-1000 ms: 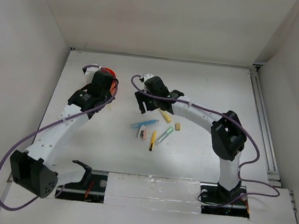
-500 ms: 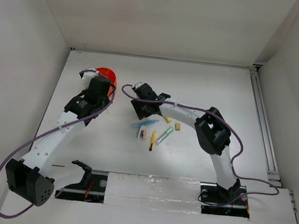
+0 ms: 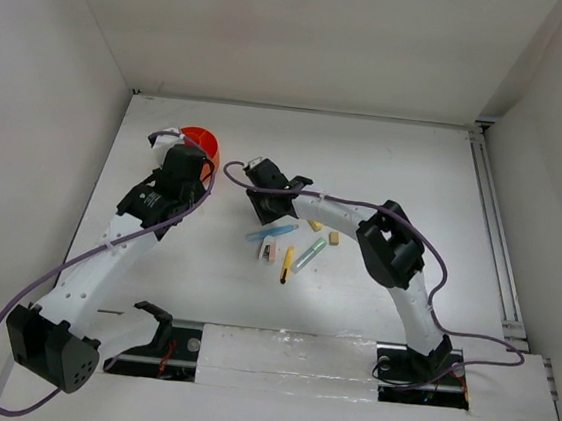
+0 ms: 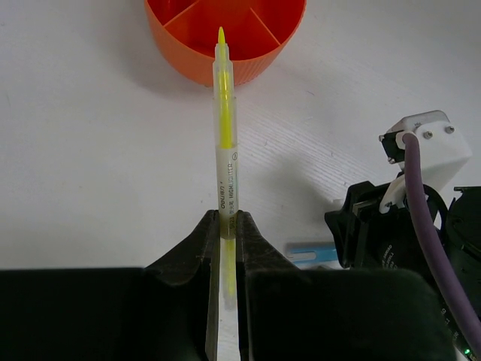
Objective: Sort the stationery into containers
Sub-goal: Close the pen cap on the pen.
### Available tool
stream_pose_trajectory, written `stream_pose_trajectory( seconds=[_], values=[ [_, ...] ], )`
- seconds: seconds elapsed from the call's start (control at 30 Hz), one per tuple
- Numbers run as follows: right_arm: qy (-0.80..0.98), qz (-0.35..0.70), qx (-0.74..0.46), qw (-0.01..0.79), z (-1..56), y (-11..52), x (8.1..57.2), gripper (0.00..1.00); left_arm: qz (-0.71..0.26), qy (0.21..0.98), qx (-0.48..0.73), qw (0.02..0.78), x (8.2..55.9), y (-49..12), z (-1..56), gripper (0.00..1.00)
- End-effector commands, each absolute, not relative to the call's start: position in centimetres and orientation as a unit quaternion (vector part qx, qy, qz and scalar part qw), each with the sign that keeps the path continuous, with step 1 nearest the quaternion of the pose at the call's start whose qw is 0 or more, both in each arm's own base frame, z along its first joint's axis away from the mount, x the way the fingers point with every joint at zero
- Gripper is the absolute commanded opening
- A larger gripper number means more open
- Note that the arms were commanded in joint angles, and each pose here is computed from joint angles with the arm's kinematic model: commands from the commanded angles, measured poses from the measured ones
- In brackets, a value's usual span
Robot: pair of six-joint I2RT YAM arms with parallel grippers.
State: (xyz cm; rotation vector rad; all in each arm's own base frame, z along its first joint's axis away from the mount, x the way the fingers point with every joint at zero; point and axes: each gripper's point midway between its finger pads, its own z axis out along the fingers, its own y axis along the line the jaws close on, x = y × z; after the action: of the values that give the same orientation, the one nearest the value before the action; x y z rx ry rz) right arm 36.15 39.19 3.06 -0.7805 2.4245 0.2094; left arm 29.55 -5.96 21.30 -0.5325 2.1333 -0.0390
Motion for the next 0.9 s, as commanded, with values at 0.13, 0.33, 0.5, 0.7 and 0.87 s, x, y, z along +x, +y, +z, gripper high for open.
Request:
stream_pose_trajectory(
  seconds=[0.13,0.33,0.5,0.7,0.87],
  values=[
    [0.914,0.063,-0.285,0.282,2.3,39.0,35.6,0.13,-0.027,0.857,-0.206,0.471,29.5,-6.0,22.3,0.00],
    [0.908,0.092,-0.282,0.296,3.7,39.6,35.8,0.00,-0.055,0.864,-0.179,0.468,29.4,-7.2,22.3,0.00],
    [0.864,0.247,-0.191,0.395,13.8,39.1,39.1,0.00,-0.225,0.861,-0.072,0.450,29.5,-14.4,23.7,0.00],
    [0.769,0.390,-0.052,0.504,26.2,36.4,41.5,0.00,-0.392,0.824,0.041,0.407,27.6,-21.8,24.9,0.00],
    [0.697,0.504,0.001,0.510,30.9,34.1,39.9,0.00,-0.472,0.787,0.096,0.386,25.7,-24.2,25.6,0.00]
  ],
)
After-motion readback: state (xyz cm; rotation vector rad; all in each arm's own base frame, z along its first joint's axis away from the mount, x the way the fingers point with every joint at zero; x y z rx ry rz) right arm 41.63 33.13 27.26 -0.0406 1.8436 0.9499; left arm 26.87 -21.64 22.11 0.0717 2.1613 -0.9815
